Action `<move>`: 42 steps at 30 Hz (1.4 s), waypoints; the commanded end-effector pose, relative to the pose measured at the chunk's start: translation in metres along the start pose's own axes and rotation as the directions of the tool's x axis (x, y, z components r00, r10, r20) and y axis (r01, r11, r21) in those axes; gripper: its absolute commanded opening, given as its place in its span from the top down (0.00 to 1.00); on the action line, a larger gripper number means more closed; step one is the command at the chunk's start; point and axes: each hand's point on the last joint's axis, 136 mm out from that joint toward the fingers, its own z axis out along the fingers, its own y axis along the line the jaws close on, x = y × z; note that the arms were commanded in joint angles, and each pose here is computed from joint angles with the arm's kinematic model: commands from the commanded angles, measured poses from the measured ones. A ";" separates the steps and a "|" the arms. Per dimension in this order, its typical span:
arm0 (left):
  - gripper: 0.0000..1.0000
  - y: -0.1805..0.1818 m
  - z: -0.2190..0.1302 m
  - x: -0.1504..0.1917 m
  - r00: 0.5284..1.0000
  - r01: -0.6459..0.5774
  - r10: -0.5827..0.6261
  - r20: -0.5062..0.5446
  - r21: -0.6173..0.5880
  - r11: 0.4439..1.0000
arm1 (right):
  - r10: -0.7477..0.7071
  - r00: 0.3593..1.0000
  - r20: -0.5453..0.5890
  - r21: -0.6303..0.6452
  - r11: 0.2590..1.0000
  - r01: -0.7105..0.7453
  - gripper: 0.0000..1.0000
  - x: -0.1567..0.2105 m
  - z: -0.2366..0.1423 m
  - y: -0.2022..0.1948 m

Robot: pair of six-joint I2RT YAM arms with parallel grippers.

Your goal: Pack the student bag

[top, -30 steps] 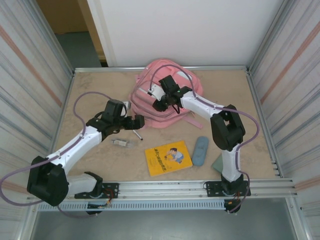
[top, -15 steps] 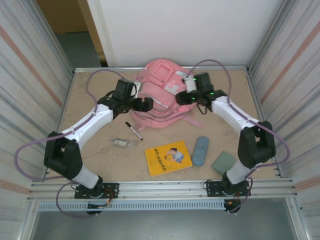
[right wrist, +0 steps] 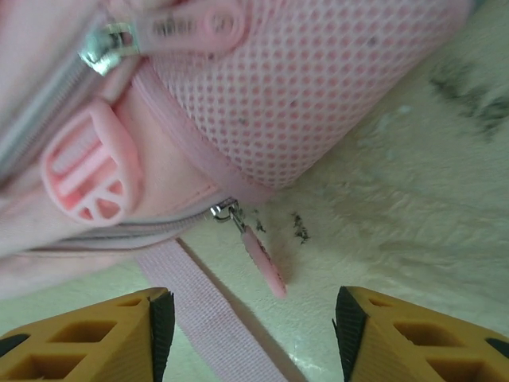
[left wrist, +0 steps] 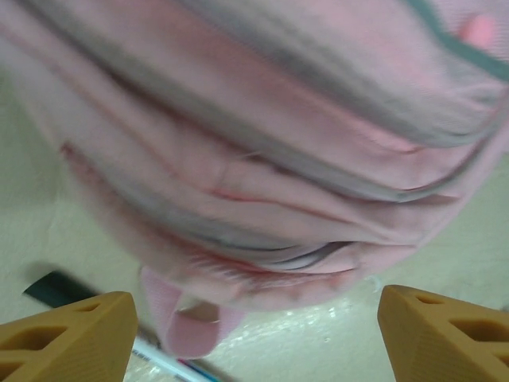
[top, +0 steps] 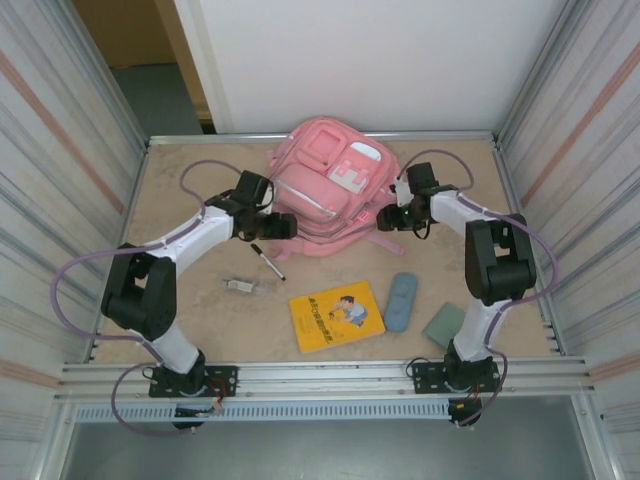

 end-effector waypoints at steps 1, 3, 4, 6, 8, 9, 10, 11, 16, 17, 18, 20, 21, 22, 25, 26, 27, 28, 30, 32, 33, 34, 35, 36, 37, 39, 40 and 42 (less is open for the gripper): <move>0.21 -0.005 0.001 0.013 0.998 0.055 -0.054 -0.031 0.046 0.997 | -0.100 0.994 -0.036 -0.004 0.995 0.100 0.47 -0.007 0.007 0.005; 0.20 -0.008 0.004 0.018 0.997 0.072 -0.069 -0.039 0.070 0.995 | -0.112 0.992 -0.055 0.010 0.994 0.113 0.48 -0.009 0.010 0.004; 0.20 -0.008 0.007 0.020 0.995 0.085 -0.081 -0.050 0.083 0.993 | -0.113 0.992 -0.056 0.016 0.993 0.114 0.48 -0.010 0.011 0.005; 0.20 -0.011 0.013 0.023 0.990 0.130 -0.122 -0.065 0.121 0.984 | -0.112 0.992 -0.052 0.014 0.993 0.113 0.49 -0.014 0.013 0.006; 0.20 -0.012 0.020 0.022 0.985 0.169 -0.160 -0.067 0.156 0.973 | -0.103 0.991 -0.083 0.018 0.994 0.105 0.50 -0.012 0.018 0.005; 0.22 -0.009 0.025 0.020 0.983 0.183 -0.176 -0.061 0.158 0.970 | -0.102 0.990 -0.099 0.022 0.994 0.104 0.52 -0.011 0.021 0.004; 0.24 -0.007 0.029 0.018 0.980 0.196 -0.189 -0.061 0.156 0.968 | -0.101 0.989 -0.110 0.026 0.994 0.105 0.52 -0.009 0.023 0.005; 0.28 -0.005 0.033 0.017 0.977 0.210 -0.202 -0.067 0.157 0.965 | -0.105 0.987 -0.118 0.023 0.994 0.109 0.52 -0.006 0.024 0.007; 0.42 -0.003 0.034 0.010 0.978 0.208 -0.204 -0.041 0.165 0.964 | -0.110 0.983 -0.150 0.024 0.993 0.115 0.53 0.001 0.027 0.011; 0.45 -0.001 0.034 0.010 0.979 0.203 -0.199 -0.040 0.162 0.966 | -0.115 0.980 -0.161 0.052 0.991 0.125 0.53 0.004 0.028 0.008; 0.49 -0.002 0.036 0.011 0.979 0.201 -0.196 -0.048 0.163 0.966 | -0.124 0.977 -0.173 0.072 0.988 0.139 0.53 0.007 0.030 0.006; 0.60 -0.002 0.038 0.011 0.981 0.192 -0.184 -0.058 0.165 0.968 | -0.141 0.971 -0.196 0.082 0.984 0.159 0.57 0.010 0.033 0.006; 0.63 -0.001 0.039 0.013 0.981 0.191 -0.182 -0.064 0.164 0.968 | -0.149 0.969 -0.198 0.087 0.982 0.169 0.58 0.008 0.035 0.006; 0.68 0.000 0.041 0.014 0.982 0.188 -0.180 -0.063 0.162 0.969 | -0.155 0.967 -0.202 0.093 0.980 0.176 0.60 0.006 0.036 0.005; 0.83 0.003 0.042 0.014 0.983 0.180 -0.174 -0.053 0.174 0.968 | -0.168 0.965 -0.204 0.085 0.978 0.188 0.69 0.005 0.037 0.007; 0.88 0.004 0.041 0.013 0.983 0.185 -0.178 -0.056 0.183 0.965 | -0.171 0.965 -0.198 0.079 0.979 0.189 0.72 0.005 0.036 0.008; 0.90 0.003 0.038 0.011 0.983 0.184 -0.176 -0.055 0.199 0.963 | -0.172 0.966 -0.192 0.078 0.979 0.189 0.73 0.005 0.035 0.008; 0.91 0.003 0.034 0.009 0.984 0.178 -0.172 -0.046 0.208 0.962 | -0.170 0.969 -0.180 0.074 0.980 0.185 0.75 0.003 0.033 0.010; 0.94 0.001 0.027 0.005 0.988 0.155 -0.156 -0.011 0.217 0.964 | -0.162 0.975 -0.149 0.040 0.985 0.169 0.82 -0.001 0.029 0.016; 0.99 -0.001 0.018 0.000 0.990 0.134 -0.142 0.018 0.225 0.965 | -0.152 0.982 -0.115 0.011 0.988 0.154 0.88 -0.004 0.024 0.022; 1.00 -0.002 0.014 -0.003 0.990 0.127 -0.137 0.024 0.232 0.964 | -0.151 0.983 -0.102 -0.003 0.988 0.152 0.89 -0.004 0.021 0.026; 1.00 -0.004 0.008 -0.006 0.991 0.122 -0.133 0.030 0.240 0.963 | -0.146 0.986 -0.083 -0.020 0.989 0.145 0.91 -0.006 0.018 0.030; 1.00 -0.006 0.003 -0.010 0.991 0.113 -0.127 0.040 0.249 0.962 | -0.142 0.987 -0.069 -0.039 0.989 0.140 0.93 -0.007 0.015 0.035; 1.00 -0.008 -0.001 -0.012 0.992 0.102 -0.119 0.052 0.253 0.962 | -0.138 0.989 -0.054 -0.065 0.989 0.134 0.95 -0.009 0.011 0.040; 1.00 -0.010 -0.006 -0.015 0.991 0.094 -0.115 0.067 0.259 0.961 | -0.137 0.990 -0.037 -0.089 0.987 0.134 0.95 -0.011 0.006 0.047; 1.00 -0.015 -0.015 -0.022 0.989 0.078 -0.108 0.096 0.277 0.958 | -0.147 0.989 -0.019 -0.120 0.982 0.143 0.96 -0.012 -0.002 0.057; 1.00 -0.018 -0.020 -0.025 0.988 0.077 -0.110 0.104 0.287 0.955 | -0.154 0.988 -0.012 -0.136 0.979 0.151 0.95 -0.011 -0.005 0.063; 1.00 -0.024 -0.028 -0.032 0.987 0.068 -0.109 0.119 0.306 0.950 | -0.165 0.986 -0.001 -0.166 0.972 0.163 0.95 -0.009 -0.012 0.075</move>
